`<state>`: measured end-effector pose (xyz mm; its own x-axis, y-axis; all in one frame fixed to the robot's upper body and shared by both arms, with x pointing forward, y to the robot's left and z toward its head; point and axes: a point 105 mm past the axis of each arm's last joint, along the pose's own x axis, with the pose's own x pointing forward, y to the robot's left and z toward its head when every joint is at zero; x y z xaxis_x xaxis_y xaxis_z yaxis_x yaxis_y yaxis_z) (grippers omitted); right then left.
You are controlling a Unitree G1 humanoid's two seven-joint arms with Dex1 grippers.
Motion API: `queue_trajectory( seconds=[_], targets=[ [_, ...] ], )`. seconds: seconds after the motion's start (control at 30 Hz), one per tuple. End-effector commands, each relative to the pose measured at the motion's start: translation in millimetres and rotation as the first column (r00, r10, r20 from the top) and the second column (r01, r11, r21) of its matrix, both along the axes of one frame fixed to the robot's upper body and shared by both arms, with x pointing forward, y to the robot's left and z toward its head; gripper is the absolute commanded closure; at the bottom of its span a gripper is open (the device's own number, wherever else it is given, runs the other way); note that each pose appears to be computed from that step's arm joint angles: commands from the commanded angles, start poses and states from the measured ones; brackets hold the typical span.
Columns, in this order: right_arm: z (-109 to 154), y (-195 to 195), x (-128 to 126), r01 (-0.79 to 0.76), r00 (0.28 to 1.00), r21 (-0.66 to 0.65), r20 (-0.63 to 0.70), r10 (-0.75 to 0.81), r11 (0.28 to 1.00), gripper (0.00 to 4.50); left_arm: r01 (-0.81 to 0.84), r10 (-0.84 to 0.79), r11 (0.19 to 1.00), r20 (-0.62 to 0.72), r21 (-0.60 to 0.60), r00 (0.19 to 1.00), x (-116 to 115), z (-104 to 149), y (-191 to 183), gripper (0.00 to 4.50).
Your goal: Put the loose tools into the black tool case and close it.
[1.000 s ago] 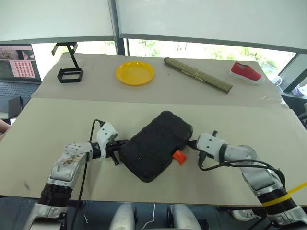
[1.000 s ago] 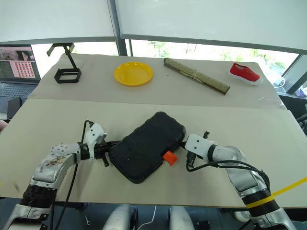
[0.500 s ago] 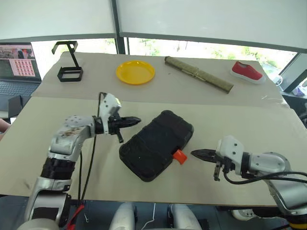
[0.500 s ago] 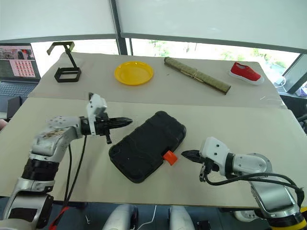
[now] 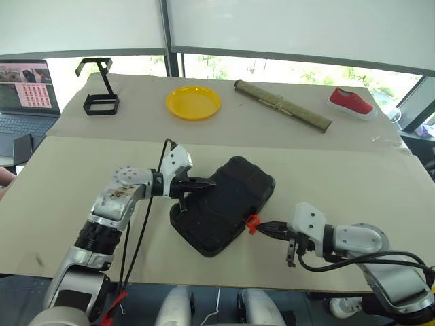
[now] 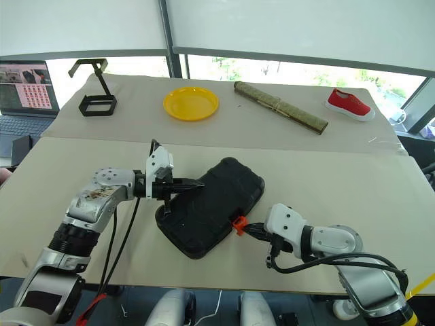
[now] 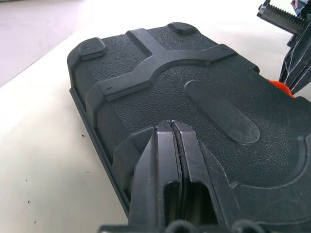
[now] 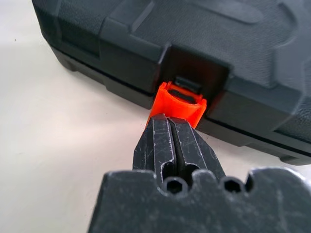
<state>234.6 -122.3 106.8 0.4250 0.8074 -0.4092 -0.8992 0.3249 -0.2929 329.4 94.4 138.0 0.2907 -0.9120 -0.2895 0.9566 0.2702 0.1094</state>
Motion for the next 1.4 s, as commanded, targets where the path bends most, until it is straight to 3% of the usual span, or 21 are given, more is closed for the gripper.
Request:
queue_trajectory(
  seconds=[0.03, 0.13, 0.27, 0.53, 0.97, 1.4],
  targets=[
    [-0.9, -1.9, -11.7, -0.037, 0.998, -0.016, -0.05, 0.036, 0.999, 4.5, 0.004, -0.003, 0.999, -0.026, 0.035, 1.0, -4.9, -12.4, -0.5, 4.42],
    [-11.8, -4.2, -18.1, -0.04, 0.993, -0.046, -0.109, 0.035, 0.998, 4.5, 0.005, -0.004, 0.999, -0.03, 0.039, 1.0, -6.9, -13.2, -1.3, 4.42],
    [-23.6, -8.3, -7.5, 0.025, 0.995, -0.072, -0.09, -0.032, 0.997, 4.5, 0.01, -0.008, 0.999, -0.033, 0.04, 0.999, -8.1, -13.1, -4.1, 4.42],
    [-26.0, 5.0, 11.9, 0.067, 0.997, 0.007, -0.045, -0.066, 0.998, 4.5, 0.008, -0.005, 0.998, -0.043, 0.055, 0.999, -6.9, -21.1, -3.4, 4.42],
    [7.3, 24.3, 25.6, 0.027, 0.998, 0.104, 0.053, -0.033, 0.994, 4.5, -0.004, 0.007, 0.998, -0.056, 0.067, 0.998, -7.7, -31.3, 0.6, 4.42],
    [19.1, 27.1, 13.5, -0.024, 1.0, 0.123, 0.023, 0.022, 0.992, 4.5, 0.001, 0.005, 0.995, -0.067, 0.095, 0.998, -9.7, -39.5, 2.4, 4.42]
  ],
)
